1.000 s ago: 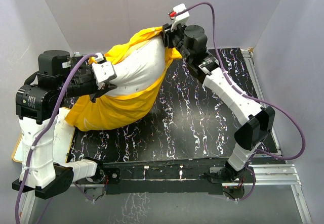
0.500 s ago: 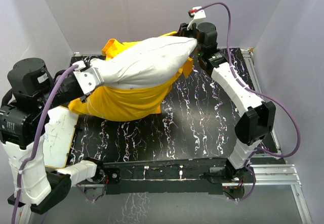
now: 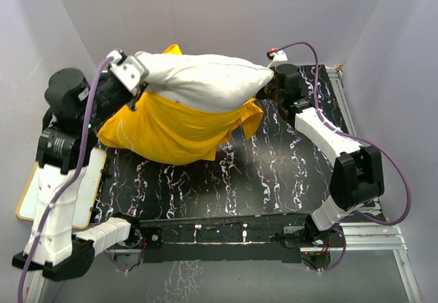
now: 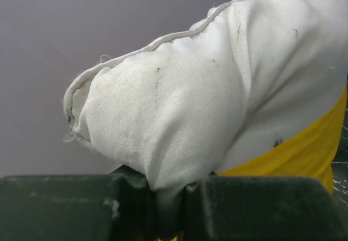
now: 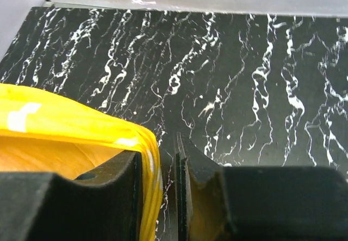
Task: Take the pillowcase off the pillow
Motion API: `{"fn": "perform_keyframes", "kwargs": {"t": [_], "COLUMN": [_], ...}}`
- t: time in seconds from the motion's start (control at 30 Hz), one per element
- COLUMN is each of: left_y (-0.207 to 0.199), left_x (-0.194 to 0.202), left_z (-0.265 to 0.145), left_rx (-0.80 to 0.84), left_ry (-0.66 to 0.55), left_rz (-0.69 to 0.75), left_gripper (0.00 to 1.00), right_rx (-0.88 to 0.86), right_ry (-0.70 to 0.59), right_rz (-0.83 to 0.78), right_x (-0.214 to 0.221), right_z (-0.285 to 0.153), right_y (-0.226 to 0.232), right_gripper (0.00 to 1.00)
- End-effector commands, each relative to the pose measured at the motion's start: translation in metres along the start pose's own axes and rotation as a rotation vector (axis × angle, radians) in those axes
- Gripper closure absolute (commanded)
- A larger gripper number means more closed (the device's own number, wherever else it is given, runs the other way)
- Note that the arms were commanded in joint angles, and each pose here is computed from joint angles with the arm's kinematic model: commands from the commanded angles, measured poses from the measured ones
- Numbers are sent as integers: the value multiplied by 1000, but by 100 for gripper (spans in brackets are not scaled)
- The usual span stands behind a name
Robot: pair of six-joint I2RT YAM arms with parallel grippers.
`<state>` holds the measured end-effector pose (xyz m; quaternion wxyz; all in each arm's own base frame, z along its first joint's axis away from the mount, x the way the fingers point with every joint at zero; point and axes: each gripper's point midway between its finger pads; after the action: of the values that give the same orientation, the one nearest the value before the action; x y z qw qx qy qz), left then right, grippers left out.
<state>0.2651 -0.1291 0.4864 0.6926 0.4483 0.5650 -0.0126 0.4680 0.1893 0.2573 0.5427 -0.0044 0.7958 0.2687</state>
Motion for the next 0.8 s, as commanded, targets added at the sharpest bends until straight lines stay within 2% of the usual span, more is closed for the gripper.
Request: {"fn": "perform_keyframes", "kwargs": {"t": [0.0, 0.13, 0.23, 0.37, 0.5, 0.57, 0.67, 0.77], "left_y": [89, 100, 97, 90, 91, 89, 87, 85], "left_x": [-89, -105, -101, -96, -107, -112, -111, -109], "left_z": [-24, -17, -16, -18, -25, -27, -22, -18], "left_rx": [-326, -326, -321, -317, -319, -305, -280, -263], "left_ry": [-213, -254, -246, -245, -281, -292, -284, -283], "left_rz": [120, 113, 99, 102, 106, 106, 91, 75], "left_gripper": [100, 100, 100, 100, 100, 100, 100, 100], "right_rx": [294, 269, 235, 184, 119, 33, -96, -96], "right_ry": [-66, -68, -121, -193, -226, -239, -314, -397], "right_rz": [41, 89, 85, 20, -9, -45, -89, -114], "right_x": [-5, -7, -34, -78, -109, -124, -151, -182], "right_z": [-11, -9, -15, -31, -42, -49, -71, -92], "right_y": [-80, -74, -59, -36, -12, 9, 43, 54], "right_gripper": [72, 63, 48, 34, 27, 23, 16, 11]}}
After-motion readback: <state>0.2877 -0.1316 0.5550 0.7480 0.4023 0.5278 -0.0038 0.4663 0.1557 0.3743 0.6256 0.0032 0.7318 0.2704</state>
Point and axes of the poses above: each gripper's point midway between its finger pads, its own z axis out along the fingers, its own y axis along the line the jaws close on, x = y × z, and after that the axes turned 9 degrees about z, right-handed
